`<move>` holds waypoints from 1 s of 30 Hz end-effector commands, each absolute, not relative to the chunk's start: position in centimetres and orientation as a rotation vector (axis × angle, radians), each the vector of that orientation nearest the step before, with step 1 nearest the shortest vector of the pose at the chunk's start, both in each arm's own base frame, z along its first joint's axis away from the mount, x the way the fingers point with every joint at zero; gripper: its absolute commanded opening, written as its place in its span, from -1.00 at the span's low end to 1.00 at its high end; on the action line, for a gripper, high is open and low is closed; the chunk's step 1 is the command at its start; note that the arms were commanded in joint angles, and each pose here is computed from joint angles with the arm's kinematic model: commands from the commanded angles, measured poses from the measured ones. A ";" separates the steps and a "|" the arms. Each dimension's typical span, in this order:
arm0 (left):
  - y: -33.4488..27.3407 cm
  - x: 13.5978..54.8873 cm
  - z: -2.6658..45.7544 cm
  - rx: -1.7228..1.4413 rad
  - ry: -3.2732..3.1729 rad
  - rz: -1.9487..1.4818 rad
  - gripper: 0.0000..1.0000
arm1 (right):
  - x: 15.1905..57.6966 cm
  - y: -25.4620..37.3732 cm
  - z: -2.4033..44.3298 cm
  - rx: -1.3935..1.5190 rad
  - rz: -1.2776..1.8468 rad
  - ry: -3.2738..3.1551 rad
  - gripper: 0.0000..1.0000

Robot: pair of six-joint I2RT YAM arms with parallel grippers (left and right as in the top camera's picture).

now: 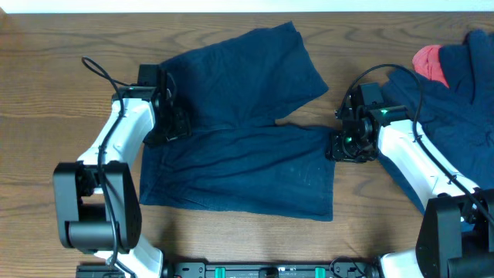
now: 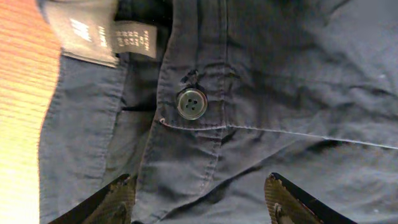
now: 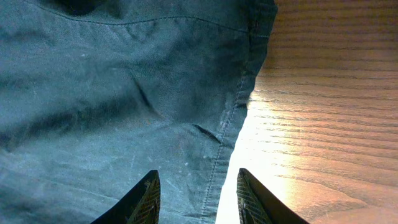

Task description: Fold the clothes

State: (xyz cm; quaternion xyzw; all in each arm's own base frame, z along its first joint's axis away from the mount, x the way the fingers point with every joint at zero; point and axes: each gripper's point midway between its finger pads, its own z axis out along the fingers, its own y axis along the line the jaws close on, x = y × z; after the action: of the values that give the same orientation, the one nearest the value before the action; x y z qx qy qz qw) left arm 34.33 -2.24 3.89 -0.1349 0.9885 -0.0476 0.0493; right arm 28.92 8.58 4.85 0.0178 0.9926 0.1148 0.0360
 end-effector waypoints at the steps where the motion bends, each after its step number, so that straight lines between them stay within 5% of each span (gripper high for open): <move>1: -2.3 33.9 2.4 -0.384 3.056 -0.153 0.37 | 28.7 8.5 4.6 0.051 0.342 3.054 -0.22; 10: -2.3 33.2 0.2 -0.400 3.126 -0.142 0.29 | 28.6 8.5 4.6 0.051 0.342 3.059 -0.21; 13: -2.3 32.9 0.1 -0.403 3.140 -0.142 -0.21 | 28.6 8.5 4.6 0.051 0.342 3.059 -0.21; 15: -2.4 33.0 0.6 -0.401 3.133 -0.146 -0.83 | 28.6 8.5 4.6 0.052 0.342 3.059 -0.21; 16: -2.4 33.1 1.1 -0.400 3.127 -0.147 -0.88 | 28.6 8.5 4.6 0.051 0.341 3.058 -0.21; 30: -1.0 33.5 9.6 -0.464 2.917 -0.067 -0.88 | 28.4 8.0 4.5 0.097 0.301 3.071 -0.19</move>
State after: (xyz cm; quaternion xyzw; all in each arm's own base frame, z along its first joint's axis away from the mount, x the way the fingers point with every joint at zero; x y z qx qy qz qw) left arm 33.25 -1.73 8.65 -0.1386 0.9864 -0.0384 0.0795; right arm 28.73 8.20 4.74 0.0242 0.9938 0.1040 0.0325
